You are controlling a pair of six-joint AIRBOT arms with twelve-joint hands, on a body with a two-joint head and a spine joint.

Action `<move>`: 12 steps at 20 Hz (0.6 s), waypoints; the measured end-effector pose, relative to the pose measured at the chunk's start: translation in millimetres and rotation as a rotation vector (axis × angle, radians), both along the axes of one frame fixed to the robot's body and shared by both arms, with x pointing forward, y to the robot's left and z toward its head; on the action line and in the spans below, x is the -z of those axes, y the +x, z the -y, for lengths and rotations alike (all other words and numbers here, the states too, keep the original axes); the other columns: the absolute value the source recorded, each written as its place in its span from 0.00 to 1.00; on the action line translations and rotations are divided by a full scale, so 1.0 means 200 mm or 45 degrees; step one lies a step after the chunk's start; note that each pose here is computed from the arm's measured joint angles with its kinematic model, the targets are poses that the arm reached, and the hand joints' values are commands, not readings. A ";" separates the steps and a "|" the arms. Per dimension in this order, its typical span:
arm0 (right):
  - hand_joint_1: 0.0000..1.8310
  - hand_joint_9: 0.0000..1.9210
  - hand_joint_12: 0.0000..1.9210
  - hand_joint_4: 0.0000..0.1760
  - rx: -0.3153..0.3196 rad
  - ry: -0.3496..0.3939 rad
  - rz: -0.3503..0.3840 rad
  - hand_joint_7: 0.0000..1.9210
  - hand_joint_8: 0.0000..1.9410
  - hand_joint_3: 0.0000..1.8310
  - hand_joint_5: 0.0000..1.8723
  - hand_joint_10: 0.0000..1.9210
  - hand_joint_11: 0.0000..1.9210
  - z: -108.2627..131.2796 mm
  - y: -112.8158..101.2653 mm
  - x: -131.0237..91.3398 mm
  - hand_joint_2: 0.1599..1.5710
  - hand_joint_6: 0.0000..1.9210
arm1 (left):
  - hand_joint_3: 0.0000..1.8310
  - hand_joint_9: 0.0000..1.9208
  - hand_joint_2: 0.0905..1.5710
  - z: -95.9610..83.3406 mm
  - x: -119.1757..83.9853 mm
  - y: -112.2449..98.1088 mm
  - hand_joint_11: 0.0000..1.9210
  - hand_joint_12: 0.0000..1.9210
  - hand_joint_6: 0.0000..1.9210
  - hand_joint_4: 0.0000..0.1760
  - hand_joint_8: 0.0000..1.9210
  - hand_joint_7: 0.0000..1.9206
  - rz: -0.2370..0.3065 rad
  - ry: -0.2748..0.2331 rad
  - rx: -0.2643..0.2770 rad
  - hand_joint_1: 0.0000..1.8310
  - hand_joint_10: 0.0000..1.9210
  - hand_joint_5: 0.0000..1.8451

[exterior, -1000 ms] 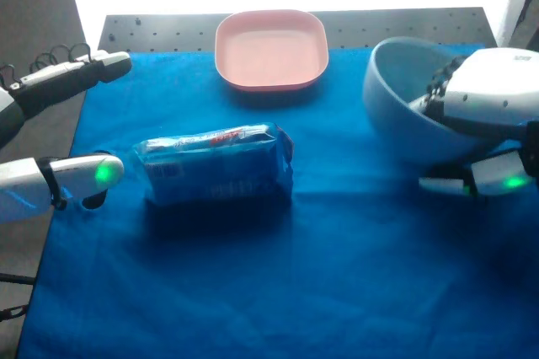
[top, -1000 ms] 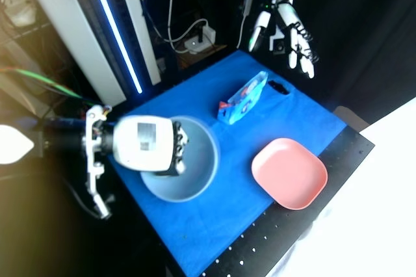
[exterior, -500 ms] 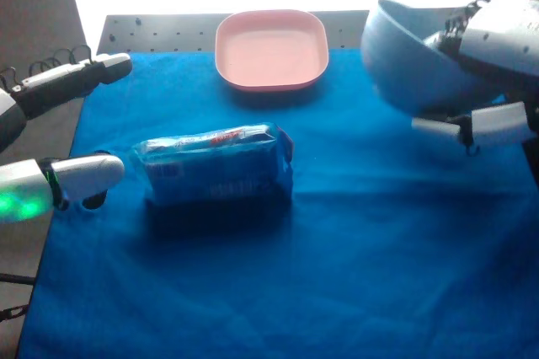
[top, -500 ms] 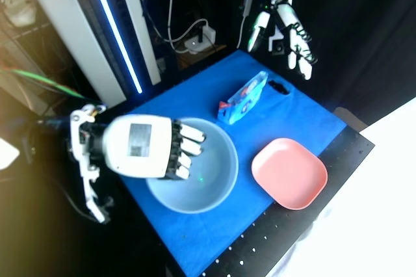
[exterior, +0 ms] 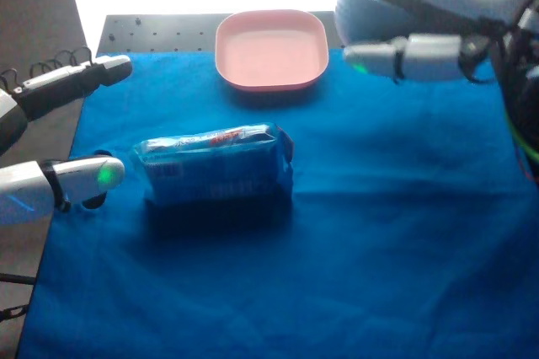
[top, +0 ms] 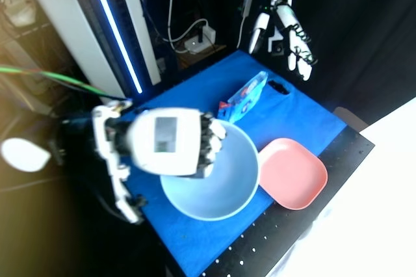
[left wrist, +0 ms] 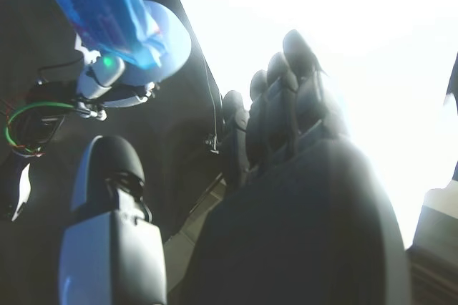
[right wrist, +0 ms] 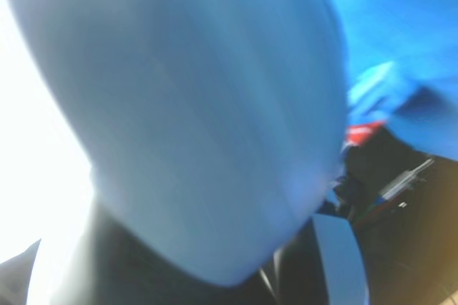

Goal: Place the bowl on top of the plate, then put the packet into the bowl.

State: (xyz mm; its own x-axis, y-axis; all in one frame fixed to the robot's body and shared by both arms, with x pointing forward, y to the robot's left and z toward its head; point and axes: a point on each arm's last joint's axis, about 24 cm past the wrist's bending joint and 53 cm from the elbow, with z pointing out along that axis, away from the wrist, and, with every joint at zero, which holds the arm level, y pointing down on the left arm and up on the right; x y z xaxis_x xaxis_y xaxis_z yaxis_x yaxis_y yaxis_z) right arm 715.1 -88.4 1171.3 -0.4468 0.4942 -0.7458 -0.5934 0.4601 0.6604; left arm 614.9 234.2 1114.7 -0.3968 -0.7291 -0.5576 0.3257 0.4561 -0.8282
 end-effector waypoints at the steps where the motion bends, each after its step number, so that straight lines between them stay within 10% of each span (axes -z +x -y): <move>1: 0.40 0.77 1.00 0.12 0.003 0.009 0.002 0.70 1.00 0.08 0.66 1.00 0.80 -0.02 0.02 -0.01 1.00 1.00 | 0.00 0.09 0.68 0.00 0.00 0.00 0.00 0.29 0.00 0.45 0.00 0.10 -0.001 0.000 0.000 0.34 0.00 0.15; 2: 0.67 0.75 1.00 0.27 0.002 0.011 0.006 0.51 1.00 0.61 0.66 1.00 0.77 -0.07 0.05 -0.01 0.51 1.00 | 0.00 0.09 0.68 0.00 0.00 0.00 0.00 0.29 0.00 0.43 0.00 0.10 0.000 0.000 0.000 0.34 0.00 0.15; 3: 0.76 0.75 1.00 0.29 0.004 0.013 0.004 0.52 1.00 0.84 0.66 1.00 0.75 -0.13 0.08 -0.01 0.30 1.00 | 0.00 0.08 0.68 0.00 0.00 0.00 0.00 0.27 0.00 0.42 0.00 0.10 0.002 0.003 0.002 0.35 0.00 0.15; 6: 0.89 0.61 1.00 0.25 -0.004 -0.022 0.004 0.57 0.97 0.95 0.63 1.00 0.76 -0.26 0.14 0.01 0.15 1.00 | 0.00 0.07 0.68 0.00 0.00 0.01 0.00 0.22 0.00 0.42 0.00 0.09 0.002 0.009 0.004 0.35 0.00 0.14; 9: 0.77 0.72 1.00 0.22 0.003 -0.031 -0.007 0.48 1.00 0.80 0.63 1.00 0.77 -0.33 0.18 0.04 0.33 1.00 | 0.00 0.06 0.68 0.00 -0.01 0.02 0.00 0.19 0.00 0.49 0.00 0.09 0.009 0.015 0.007 0.35 0.00 0.14; 10: 0.61 0.73 1.00 0.16 0.014 -0.034 -0.022 0.65 1.00 0.32 0.61 1.00 0.77 -0.36 0.20 0.06 0.78 1.00 | 0.00 0.06 0.68 0.00 -0.01 0.02 0.00 0.17 0.00 0.51 0.00 0.09 0.012 0.008 0.007 0.35 0.00 0.14; 11: 0.61 0.73 1.00 0.16 0.019 -0.047 -0.031 0.65 1.00 0.32 0.61 1.00 0.77 -0.37 0.21 0.08 0.78 1.00 | 0.00 0.06 0.68 0.01 0.00 0.02 0.00 0.17 0.00 0.51 0.00 0.09 0.010 0.004 0.010 0.35 0.00 0.14; 12: 0.71 0.73 1.00 0.15 0.023 -0.060 -0.041 0.48 1.00 0.64 0.61 1.00 0.76 -0.39 0.22 0.10 0.48 1.00 | 0.00 0.06 0.68 0.02 0.01 0.02 0.00 0.19 0.00 0.49 0.00 0.09 0.005 0.004 0.022 0.34 0.00 0.15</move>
